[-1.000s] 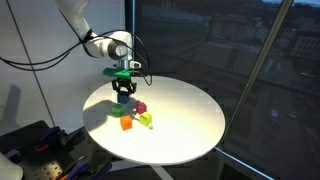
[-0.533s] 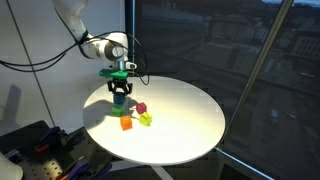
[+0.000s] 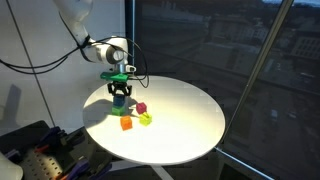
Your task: Remove the blue block from the mulberry pink block and put it on top of the green block top
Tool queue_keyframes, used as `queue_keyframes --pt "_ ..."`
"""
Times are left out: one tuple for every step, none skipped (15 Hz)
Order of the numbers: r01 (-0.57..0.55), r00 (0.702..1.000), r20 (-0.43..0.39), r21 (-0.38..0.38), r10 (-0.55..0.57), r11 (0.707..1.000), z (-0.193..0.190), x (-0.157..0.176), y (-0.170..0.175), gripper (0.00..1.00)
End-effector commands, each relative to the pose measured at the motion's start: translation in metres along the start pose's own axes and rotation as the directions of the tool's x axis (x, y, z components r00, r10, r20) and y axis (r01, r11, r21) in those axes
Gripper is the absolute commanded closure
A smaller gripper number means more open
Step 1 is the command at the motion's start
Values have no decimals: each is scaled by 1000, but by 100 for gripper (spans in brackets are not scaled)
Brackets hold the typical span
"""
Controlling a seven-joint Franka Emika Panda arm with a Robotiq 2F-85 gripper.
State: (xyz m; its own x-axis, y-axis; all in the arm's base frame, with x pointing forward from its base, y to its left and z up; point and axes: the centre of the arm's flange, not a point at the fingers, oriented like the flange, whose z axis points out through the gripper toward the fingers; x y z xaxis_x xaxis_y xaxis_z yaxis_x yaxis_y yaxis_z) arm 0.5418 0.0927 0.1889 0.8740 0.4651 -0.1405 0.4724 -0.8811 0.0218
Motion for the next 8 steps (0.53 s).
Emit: queue_keyframes --pt "2 1000 -9 -17 -3 1000 5 19 0 73" --pt "3 1000 -9 -17 -3 1000 7 22 -1 73" --pt "4 1000 -7 -16 -4 1000 9 24 -2 73" --pt "6 1000 -7 -16 -6 1000 11 26 -2 73" --pt "7 1000 -7 -15 -7 1000 12 28 -3 73" --pt "8 1000 -5 -14 -8 1000 14 29 -3 73" --pt "9 1000 -5 -13 -9 1000 14 29 -2 73" --pt "9 1000 -5 -13 -9 1000 15 30 -2 73"
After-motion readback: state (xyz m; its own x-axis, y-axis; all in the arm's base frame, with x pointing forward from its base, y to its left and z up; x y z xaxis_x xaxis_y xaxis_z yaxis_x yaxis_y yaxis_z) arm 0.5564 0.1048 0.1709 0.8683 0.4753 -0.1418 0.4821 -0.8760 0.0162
